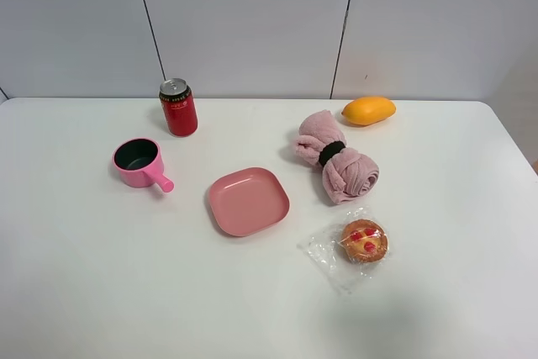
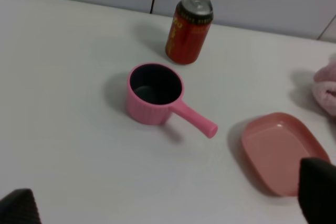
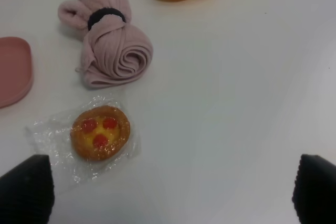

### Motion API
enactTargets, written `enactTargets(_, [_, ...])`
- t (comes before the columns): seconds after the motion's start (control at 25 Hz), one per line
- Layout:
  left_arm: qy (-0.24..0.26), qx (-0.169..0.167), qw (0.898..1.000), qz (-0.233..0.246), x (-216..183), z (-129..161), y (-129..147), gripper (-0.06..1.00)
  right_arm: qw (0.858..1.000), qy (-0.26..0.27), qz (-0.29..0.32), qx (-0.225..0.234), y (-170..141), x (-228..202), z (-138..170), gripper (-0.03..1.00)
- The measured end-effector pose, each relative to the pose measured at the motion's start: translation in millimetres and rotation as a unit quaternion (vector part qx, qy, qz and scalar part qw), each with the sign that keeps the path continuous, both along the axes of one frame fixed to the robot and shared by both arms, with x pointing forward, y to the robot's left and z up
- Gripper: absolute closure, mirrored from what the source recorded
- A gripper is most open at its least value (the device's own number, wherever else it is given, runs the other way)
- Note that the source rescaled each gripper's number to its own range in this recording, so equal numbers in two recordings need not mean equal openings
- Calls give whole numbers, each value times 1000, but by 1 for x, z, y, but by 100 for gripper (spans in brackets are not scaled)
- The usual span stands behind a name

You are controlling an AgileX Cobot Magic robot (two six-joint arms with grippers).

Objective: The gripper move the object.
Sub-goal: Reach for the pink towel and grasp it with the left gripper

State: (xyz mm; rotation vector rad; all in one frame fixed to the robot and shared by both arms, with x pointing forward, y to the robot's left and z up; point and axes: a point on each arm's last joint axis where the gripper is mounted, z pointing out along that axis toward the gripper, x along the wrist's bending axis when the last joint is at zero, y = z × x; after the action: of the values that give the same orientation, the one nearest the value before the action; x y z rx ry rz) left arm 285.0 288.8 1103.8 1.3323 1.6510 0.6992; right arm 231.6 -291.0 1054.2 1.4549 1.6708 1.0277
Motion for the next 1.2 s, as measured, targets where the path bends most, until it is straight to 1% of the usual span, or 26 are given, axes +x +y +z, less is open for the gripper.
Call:
enactTargets(0.12, [-2, -7, 1000, 11, 24, 6, 4, -6, 1000, 0, 0, 0, 0, 0, 0, -3])
enactTargets(0.28, [3, -22, 999, 25, 58, 5, 9, -6, 1000, 0, 0, 0, 0, 0, 0, -3])
enactTargets(0.44, [12, -40, 998, 39, 90, -1, 13, -6, 1000, 0, 0, 0, 0, 0, 0, -3])
enactTargets(0.56, [16, -41, 998, 51, 112, -8, 17, -6, 1000, 0, 0, 0, 0, 0, 0, -3])
enactTargets(0.76, [63, -36, 996, 52, 146, -21, 22, -6, 1000, 0, 0, 0, 0, 0, 0, -3])
enactTargets(0.84, [69, -26, 996, 42, 160, -20, 20, -6, 1000, 0, 0, 0, 0, 0, 0, -3])
enactTargets(0.96, [73, -9, 997, 7, 183, -17, 8, -6, 1000, 0, 0, 0, 0, 0, 0, -3])
enactTargets(1.0, [73, -9, 997, 7, 183, -17, 8, -6, 1000, 0, 0, 0, 0, 0, 0, -3])
enactTargets(1.04, [68, -5, 998, -3, 189, -14, 4, -6, 1000, 0, 0, 0, 0, 0, 0, -3])
enactTargets(1.08, [66, -1, 997, -30, 204, -11, -10, -6, 1000, 0, 0, 0, 0, 0, 0, -3])
enactTargets(1.2, [60, 2, 996, -72, 221, -7, -35, -6, 1000, 0, 0, 0, 0, 0, 0, -3])
